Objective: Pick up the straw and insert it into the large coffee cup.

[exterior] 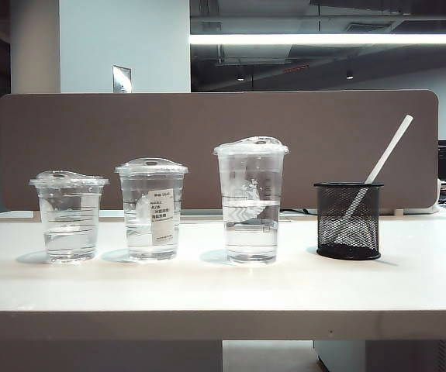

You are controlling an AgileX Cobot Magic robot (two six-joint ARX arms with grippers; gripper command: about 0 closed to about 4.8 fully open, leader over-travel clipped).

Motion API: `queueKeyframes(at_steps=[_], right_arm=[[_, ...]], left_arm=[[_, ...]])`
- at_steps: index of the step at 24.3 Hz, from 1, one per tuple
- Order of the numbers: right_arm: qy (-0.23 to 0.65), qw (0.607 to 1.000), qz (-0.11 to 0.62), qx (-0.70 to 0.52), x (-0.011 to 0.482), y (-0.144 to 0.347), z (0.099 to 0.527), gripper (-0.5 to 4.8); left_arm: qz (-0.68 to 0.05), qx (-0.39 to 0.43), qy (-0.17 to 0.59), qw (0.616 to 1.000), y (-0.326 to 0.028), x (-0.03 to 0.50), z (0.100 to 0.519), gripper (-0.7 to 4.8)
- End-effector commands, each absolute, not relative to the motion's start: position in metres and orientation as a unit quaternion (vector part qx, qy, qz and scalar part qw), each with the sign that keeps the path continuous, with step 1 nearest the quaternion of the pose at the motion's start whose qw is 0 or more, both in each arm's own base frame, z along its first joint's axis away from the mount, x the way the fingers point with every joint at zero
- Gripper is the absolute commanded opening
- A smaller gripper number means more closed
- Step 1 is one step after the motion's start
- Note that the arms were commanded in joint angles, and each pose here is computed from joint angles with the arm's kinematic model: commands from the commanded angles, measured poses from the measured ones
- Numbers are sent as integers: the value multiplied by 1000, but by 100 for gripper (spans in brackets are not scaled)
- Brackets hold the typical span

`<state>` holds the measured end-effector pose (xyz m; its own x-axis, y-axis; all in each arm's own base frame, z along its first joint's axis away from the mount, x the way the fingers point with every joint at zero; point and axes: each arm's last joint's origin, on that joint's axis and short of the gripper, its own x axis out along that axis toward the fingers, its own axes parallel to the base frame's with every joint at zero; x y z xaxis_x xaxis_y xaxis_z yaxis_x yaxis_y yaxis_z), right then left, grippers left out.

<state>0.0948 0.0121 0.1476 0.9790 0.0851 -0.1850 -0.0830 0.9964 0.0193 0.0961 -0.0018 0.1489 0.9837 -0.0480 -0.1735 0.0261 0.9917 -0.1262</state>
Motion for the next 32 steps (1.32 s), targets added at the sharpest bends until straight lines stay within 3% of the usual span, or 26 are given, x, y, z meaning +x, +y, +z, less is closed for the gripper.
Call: queueKeyframes(at_steps=[1, 10, 15, 17, 20, 23, 27, 32], right_arm=[[89, 995, 40, 7, 95, 12, 147, -8], [89, 995, 40, 6, 95, 12, 147, -8], [89, 995, 40, 7, 95, 12, 147, -8], [89, 995, 40, 6, 95, 12, 147, -8], [89, 995, 40, 6, 95, 12, 147, -8], [89, 995, 40, 6, 95, 12, 147, -8], [89, 995, 40, 7, 95, 12, 147, -8], [89, 995, 40, 7, 95, 12, 147, -8]], left_arm=[[-21, -62, 91, 994, -2, 96, 149, -4], [-24, -89, 77, 993, -2, 96, 155, -4], [-100, -103, -42, 989, -6, 76, 245, -4], [-180, -86, -62, 978, -10, 54, 300, -4], [-244, -62, -28, 967, -14, 26, 338, -5], [-246, -68, 41, 966, -14, -15, 363, -5], [-239, -51, 126, 962, -13, -57, 364, -4], [-242, -56, 157, 956, -13, -62, 358, -4]])
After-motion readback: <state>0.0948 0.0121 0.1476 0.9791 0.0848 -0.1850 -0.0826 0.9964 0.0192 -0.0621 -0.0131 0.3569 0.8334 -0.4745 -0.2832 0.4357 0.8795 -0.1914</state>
